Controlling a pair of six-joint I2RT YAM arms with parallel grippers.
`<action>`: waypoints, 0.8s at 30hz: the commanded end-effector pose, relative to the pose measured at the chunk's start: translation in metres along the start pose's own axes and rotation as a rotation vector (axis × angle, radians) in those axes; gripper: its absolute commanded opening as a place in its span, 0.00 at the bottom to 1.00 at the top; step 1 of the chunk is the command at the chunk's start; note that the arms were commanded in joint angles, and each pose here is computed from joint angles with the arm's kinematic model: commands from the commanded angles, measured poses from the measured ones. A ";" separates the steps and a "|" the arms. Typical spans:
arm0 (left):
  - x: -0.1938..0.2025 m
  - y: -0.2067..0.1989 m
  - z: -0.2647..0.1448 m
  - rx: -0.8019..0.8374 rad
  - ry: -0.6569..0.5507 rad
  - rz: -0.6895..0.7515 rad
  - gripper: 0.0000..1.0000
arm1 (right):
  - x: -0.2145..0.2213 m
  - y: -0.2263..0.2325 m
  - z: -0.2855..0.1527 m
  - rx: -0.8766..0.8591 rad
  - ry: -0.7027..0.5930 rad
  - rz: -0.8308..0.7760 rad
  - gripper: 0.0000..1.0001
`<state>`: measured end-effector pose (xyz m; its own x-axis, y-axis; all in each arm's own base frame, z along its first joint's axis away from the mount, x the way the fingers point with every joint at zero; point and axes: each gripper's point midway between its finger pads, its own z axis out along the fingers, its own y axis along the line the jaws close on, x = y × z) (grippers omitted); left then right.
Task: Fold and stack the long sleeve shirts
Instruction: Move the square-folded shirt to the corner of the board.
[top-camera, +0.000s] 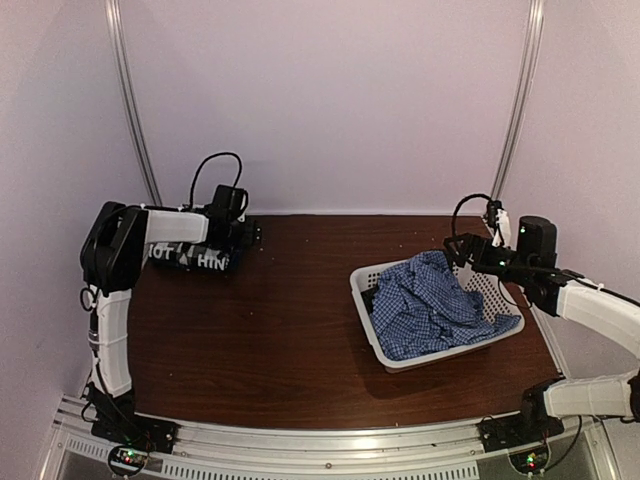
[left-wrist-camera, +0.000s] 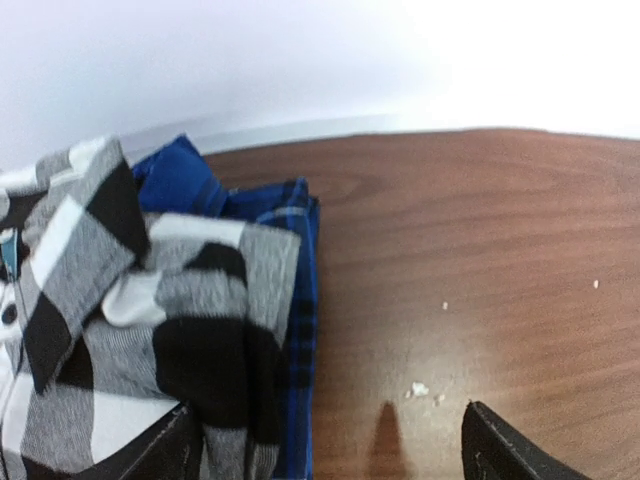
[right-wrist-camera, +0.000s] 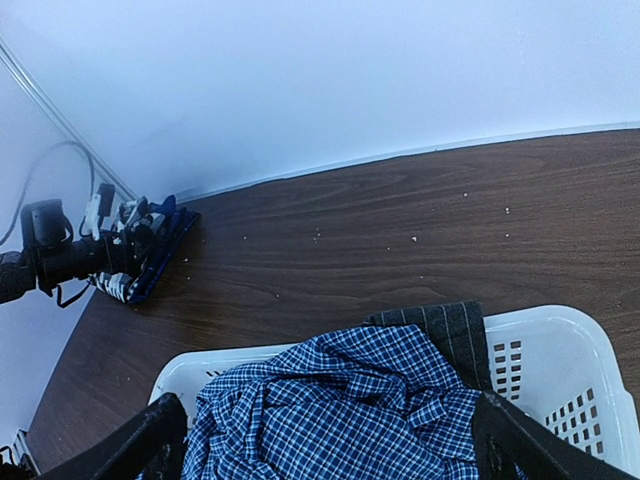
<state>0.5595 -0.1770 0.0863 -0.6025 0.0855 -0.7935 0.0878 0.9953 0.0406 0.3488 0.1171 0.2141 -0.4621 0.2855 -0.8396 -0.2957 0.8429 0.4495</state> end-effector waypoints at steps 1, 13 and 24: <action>-0.015 -0.001 0.019 -0.029 -0.033 0.057 0.90 | -0.001 0.006 0.001 -0.024 -0.013 -0.006 1.00; -0.005 0.048 0.068 -0.270 0.071 0.103 0.91 | 0.001 0.002 -0.004 0.003 -0.012 -0.008 1.00; 0.020 0.100 0.077 -0.314 0.155 -0.044 0.90 | 0.005 0.003 -0.002 -0.008 -0.007 0.002 1.00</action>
<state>0.6263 -0.1058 0.0470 -0.6649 0.0985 -0.7404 -0.0992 0.9708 0.2183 0.3462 0.1185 0.2126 -0.4665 0.2828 -0.8381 -0.2975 0.8421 0.4498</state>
